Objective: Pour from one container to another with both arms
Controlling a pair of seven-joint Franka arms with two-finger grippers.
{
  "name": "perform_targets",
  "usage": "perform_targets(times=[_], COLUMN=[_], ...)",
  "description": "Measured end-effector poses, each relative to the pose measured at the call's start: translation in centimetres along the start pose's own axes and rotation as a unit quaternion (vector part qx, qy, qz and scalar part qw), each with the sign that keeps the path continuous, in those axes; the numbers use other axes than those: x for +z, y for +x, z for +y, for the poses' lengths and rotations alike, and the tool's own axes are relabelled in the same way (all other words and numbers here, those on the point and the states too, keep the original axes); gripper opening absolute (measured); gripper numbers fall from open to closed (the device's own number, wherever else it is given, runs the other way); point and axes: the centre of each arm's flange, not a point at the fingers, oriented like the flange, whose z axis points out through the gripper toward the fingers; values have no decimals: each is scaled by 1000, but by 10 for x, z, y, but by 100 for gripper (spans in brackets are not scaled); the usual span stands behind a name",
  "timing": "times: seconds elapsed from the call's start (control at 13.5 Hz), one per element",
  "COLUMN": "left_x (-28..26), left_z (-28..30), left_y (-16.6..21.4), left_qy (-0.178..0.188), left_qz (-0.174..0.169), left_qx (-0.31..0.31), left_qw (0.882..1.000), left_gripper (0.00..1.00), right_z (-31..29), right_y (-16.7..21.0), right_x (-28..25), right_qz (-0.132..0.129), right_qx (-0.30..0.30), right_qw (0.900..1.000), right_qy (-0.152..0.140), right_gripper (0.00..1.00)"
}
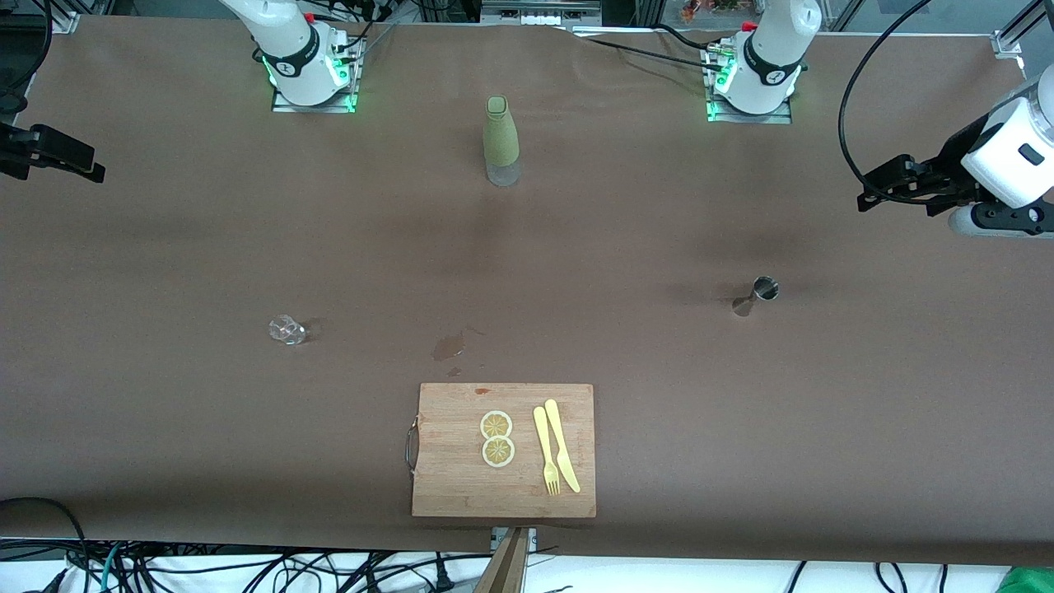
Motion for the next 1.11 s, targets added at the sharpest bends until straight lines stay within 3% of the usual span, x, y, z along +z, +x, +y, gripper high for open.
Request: perform_targets(times=[1.11], left_x=[0], left_z=[0], left_y=[0], left_qy=[0], left_qz=[0], left_qx=[0], left_qw=[1000], left_gripper=[100], right_z=[7], right_y=[0], right_x=[0], right_qz=[0], right_qx=[6], right_qw=[1000], right_qy=[0], right_gripper=[100])
